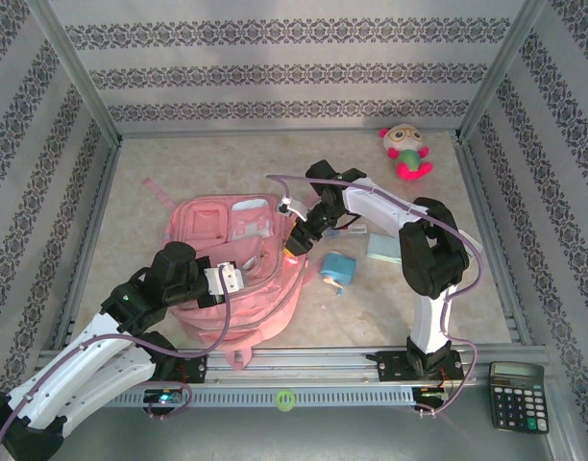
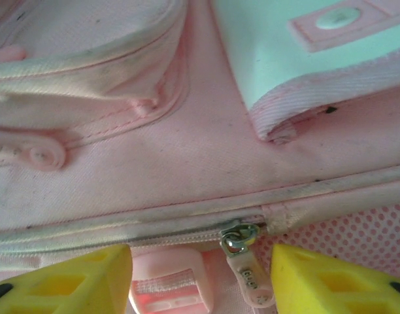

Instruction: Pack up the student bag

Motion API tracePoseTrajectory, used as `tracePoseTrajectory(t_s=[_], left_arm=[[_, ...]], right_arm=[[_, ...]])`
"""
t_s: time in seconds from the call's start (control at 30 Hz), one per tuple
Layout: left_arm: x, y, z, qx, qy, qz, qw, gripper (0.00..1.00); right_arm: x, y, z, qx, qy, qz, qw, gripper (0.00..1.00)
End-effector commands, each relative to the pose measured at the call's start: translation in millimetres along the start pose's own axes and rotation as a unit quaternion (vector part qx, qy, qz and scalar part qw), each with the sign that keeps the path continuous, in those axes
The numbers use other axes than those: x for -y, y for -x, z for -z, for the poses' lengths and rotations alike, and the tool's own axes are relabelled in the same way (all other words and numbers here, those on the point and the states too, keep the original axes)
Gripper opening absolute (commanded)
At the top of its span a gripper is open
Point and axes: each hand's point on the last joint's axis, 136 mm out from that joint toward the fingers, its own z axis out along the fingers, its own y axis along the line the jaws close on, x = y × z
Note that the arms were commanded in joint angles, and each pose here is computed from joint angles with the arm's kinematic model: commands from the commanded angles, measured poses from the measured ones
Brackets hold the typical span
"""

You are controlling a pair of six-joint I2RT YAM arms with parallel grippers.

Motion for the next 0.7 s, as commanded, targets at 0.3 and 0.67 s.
tracePoseTrajectory(t_s=[0.3,0.67], left_arm=[[-29,44,20,0.086,0.056,-0.031,0.994,0.00],[-52,18,7,0.007,0.105,-0.001,0.994,0.00]], right_arm=[[28,5,1,0.014,-0.054,0.057,0.997,0.38],[2,3,15,0.044,-0.022,0.063,0.997,0.08]])
